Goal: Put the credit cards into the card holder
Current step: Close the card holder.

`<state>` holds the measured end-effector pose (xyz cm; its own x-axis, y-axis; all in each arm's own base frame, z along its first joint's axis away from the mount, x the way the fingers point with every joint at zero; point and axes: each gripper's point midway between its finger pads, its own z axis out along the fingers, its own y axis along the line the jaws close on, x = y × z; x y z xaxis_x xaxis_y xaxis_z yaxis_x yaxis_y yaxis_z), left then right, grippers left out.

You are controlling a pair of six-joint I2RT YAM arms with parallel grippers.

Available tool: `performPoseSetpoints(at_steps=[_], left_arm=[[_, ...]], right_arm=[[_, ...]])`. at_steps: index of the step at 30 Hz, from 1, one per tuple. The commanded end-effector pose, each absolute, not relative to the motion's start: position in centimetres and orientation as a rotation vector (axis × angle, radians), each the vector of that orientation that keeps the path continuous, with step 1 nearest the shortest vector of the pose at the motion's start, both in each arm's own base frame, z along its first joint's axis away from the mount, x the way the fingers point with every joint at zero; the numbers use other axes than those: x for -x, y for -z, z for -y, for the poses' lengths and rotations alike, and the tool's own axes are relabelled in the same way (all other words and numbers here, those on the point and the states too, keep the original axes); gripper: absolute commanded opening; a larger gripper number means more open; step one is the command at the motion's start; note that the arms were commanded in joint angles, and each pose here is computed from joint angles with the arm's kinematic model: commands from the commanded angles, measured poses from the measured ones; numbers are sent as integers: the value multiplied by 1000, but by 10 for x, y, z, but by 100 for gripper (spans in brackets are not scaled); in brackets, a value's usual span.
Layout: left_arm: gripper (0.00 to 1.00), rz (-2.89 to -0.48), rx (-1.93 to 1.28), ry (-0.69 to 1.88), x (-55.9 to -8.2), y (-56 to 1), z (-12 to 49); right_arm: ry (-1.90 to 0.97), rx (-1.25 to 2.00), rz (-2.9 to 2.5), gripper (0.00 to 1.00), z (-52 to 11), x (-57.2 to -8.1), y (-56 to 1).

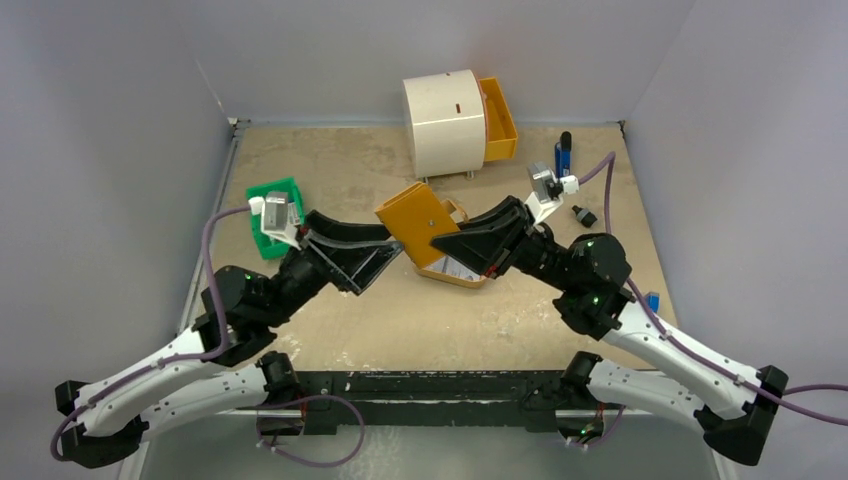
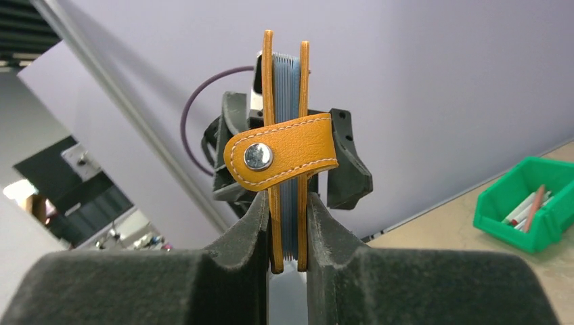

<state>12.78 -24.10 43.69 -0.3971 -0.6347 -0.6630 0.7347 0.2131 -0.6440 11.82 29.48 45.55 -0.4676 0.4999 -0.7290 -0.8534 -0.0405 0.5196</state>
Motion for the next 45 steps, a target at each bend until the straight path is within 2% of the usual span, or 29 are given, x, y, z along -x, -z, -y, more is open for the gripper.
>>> performPoseSetpoints(at_steps=[1, 8, 14, 20, 26, 35, 41, 45], left_arm=[[77, -1130, 82, 1654, -132, -489, 232], [79, -1127, 110, 1632, -144, -489, 241], [59, -1139, 93, 1656, -147, -490, 256], [58, -1165, 64, 1673, -148, -490, 270], [46, -1157, 67, 1677, -150, -491, 273], [47, -1129, 73, 1669, -150, -495, 269], [24, -1132, 60, 1664, -151, -495, 272], [0, -1133, 51, 1661, -150, -494, 272]], right_arm=[[-1699, 244, -1060, 0, -276, -134, -490], [-1722, 141, -1073, 0, -274, -145, -485], [-1741, 103, -1084, 0, -276, -149, -481], [-1747, 105, -1094, 0, -279, -150, -479], [-1757, 110, -1107, 0, -281, -149, -474], [-1770, 116, -1105, 0, -281, -147, -474], [-1776, 122, -1108, 0, -282, -146, -473], [-1776, 143, -1118, 0, -284, -144, -472]])
